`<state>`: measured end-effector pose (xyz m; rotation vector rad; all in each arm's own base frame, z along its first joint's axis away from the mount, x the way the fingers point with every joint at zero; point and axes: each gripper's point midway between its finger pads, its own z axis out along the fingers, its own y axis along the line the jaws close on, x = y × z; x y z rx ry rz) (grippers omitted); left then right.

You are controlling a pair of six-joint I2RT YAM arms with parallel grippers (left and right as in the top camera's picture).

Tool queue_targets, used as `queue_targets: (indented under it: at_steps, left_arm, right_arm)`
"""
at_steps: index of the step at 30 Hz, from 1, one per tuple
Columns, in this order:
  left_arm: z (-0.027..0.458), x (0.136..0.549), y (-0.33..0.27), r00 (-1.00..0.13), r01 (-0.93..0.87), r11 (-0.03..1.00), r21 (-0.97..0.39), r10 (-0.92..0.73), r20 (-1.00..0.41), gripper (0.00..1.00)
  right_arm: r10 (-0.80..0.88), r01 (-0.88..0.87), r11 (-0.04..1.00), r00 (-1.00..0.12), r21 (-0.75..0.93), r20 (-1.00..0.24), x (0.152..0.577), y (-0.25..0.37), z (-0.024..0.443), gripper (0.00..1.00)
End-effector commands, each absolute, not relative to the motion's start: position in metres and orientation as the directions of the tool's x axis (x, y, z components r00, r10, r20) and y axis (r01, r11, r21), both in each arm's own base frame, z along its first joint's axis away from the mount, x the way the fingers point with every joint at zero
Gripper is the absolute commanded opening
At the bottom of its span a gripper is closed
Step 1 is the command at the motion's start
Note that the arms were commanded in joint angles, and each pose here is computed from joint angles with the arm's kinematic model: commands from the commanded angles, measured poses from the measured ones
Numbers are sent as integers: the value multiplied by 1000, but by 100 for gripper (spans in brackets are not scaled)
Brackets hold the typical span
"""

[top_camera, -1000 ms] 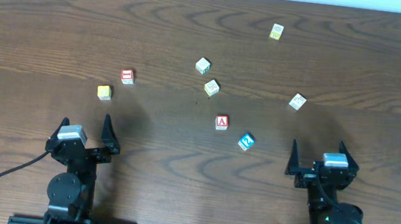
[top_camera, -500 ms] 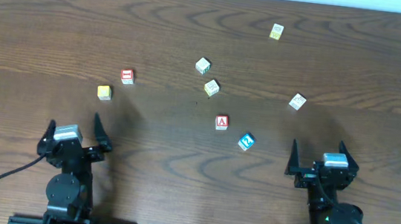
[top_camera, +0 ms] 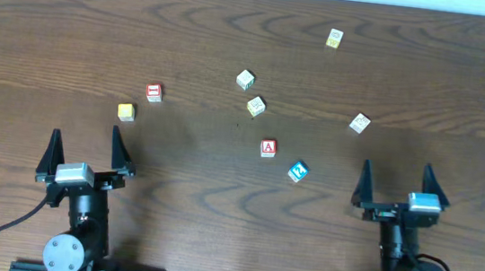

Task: Spell out Ai2
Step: 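Raise both arms from the rest pose toward the blocks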

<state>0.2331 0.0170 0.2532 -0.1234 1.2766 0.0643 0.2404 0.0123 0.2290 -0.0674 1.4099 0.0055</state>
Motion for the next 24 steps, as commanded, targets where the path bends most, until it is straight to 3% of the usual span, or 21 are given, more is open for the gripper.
queue_targets:
  at_steps: [1,7,11,15,19,24]
  left_arm:
    - [311,213,8,387,-53,997,-49,-24,-922,96]
    - [417,169,11,487,-85,996,7,48,-872,95]
    - [459,184,9,380,-87,995,46,76,-922,96]
    - [489,231,3,193,-64,992,112,123,-974,95]
    - [507,284,-1,-36,-35,990,138,137,-990,95]
    - [450,328,-19,-467,117,985,124,165,-869,95]
  right_arm:
    - [35,-27,999,245,30,-969,223,6,287,99]
    - [49,37,997,320,65,-946,190,-8,379,99]
    - [48,62,996,291,69,-955,200,-12,430,99]
    - [39,74,996,106,47,-994,244,-10,458,99]
    - [49,84,996,-177,35,-983,294,-6,459,99]
    - [68,30,998,-550,62,-832,341,12,410,99]
